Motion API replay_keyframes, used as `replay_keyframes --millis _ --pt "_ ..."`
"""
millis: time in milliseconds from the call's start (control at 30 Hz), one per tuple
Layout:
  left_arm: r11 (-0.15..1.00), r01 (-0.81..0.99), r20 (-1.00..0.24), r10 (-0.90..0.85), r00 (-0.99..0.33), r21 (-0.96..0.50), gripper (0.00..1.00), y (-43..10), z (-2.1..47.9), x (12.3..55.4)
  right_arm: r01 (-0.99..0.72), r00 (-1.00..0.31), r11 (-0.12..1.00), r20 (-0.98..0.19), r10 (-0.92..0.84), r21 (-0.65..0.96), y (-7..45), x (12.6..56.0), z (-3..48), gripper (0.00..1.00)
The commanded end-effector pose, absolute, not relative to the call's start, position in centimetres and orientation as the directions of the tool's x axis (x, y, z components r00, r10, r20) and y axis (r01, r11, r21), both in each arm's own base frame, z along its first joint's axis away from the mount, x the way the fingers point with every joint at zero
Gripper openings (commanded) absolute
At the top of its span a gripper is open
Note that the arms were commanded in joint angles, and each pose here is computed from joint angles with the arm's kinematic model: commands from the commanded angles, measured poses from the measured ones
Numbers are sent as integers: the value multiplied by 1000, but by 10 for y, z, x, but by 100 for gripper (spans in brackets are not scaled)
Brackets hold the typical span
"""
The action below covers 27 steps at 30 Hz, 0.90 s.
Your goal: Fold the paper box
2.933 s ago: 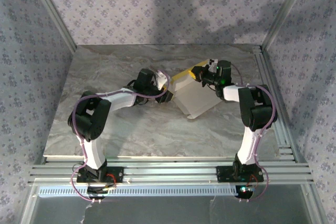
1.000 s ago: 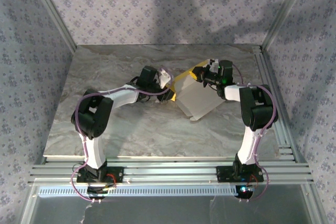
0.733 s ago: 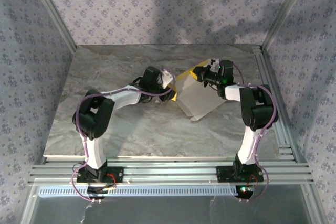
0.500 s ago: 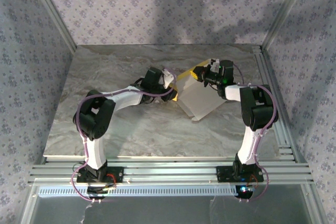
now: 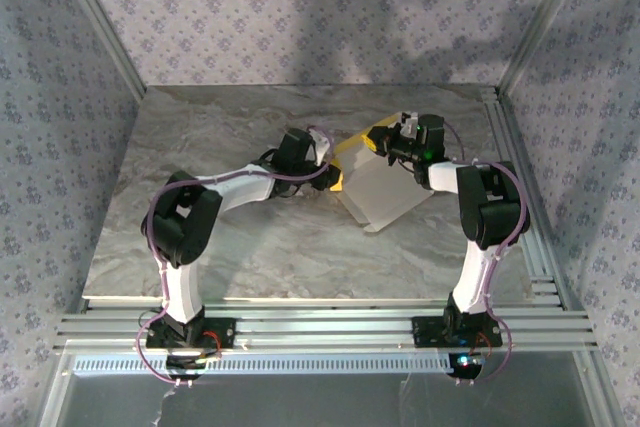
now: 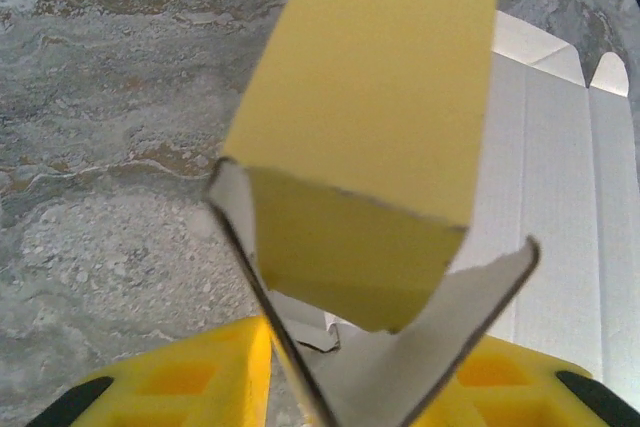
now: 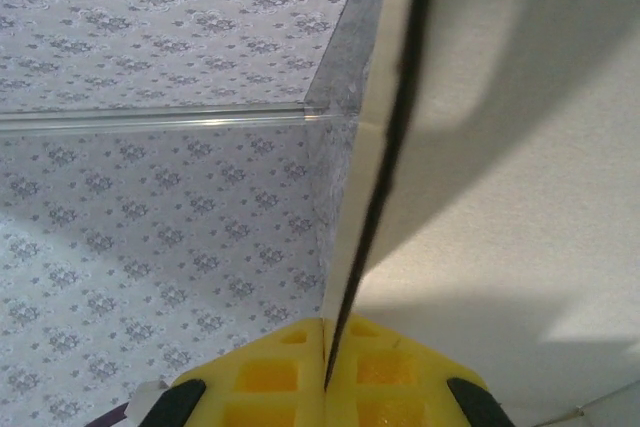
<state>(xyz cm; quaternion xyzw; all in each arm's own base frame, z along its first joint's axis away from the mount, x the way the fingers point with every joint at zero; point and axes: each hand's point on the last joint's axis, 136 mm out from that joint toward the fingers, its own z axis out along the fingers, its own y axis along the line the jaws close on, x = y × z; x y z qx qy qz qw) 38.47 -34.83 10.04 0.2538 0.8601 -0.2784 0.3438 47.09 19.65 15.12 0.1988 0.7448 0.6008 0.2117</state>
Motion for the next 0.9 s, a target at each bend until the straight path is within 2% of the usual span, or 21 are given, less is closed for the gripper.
replay_keyframes --millis 0,333,567,867 --pt "721 618 -778 177 -603 -315 37 -367 119 391 57 -853 199 -55 518 978 204 464 145 0" --pt "796 551 -781 168 -601 -253 34 -370 109 397 54 -853 196 -56 518 979 203 463 148 0" --pt "869 470 -768 193 -610 -155 34 -367 105 404 54 -853 191 -54 520 980 203 463 148 0" --pt "930 361 -746 194 -637 -67 28 -364 95 409 54 -850 184 -52 524 981 203 463 150 0"
